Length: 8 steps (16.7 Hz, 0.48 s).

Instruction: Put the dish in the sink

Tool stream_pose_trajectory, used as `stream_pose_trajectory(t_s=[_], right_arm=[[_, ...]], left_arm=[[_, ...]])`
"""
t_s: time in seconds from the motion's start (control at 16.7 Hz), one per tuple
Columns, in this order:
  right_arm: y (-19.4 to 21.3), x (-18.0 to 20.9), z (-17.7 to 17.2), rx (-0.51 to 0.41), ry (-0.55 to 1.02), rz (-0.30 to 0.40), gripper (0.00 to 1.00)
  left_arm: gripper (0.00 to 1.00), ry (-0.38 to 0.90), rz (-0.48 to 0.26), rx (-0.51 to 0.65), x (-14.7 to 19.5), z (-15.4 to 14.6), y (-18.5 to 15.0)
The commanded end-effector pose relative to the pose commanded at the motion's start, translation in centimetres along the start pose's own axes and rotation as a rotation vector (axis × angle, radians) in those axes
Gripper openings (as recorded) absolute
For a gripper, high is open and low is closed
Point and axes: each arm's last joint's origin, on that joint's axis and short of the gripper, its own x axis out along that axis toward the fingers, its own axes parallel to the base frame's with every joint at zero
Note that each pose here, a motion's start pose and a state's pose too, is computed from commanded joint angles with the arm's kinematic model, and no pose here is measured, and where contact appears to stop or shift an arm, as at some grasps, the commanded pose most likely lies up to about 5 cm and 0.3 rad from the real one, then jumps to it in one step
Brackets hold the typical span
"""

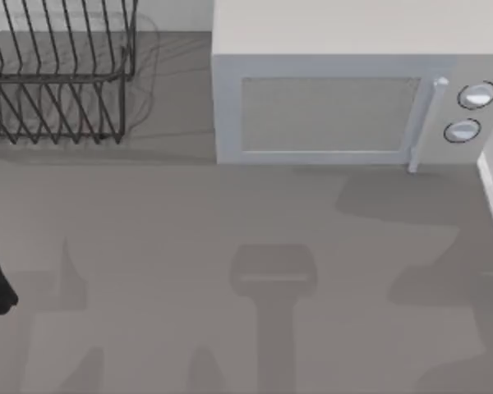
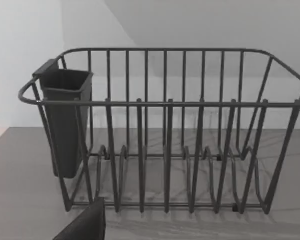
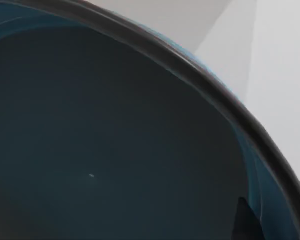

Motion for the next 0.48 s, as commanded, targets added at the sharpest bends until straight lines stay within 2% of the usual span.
stream_pose_trajectory(t_s=[0.18,0.48], right_arm=[[-0.5,0.6,-2.1,0.004,0.007,0.0,0.0],[-1.1,1.3,-8.3,-0.005,-0.004,-0.003,0.0]], left_arm=[[1.0,0.0,0.0,0.0,0.0,0.0,0.0],[1.0,0.0,0.0,0.0,0.0,0.0,0.0]])
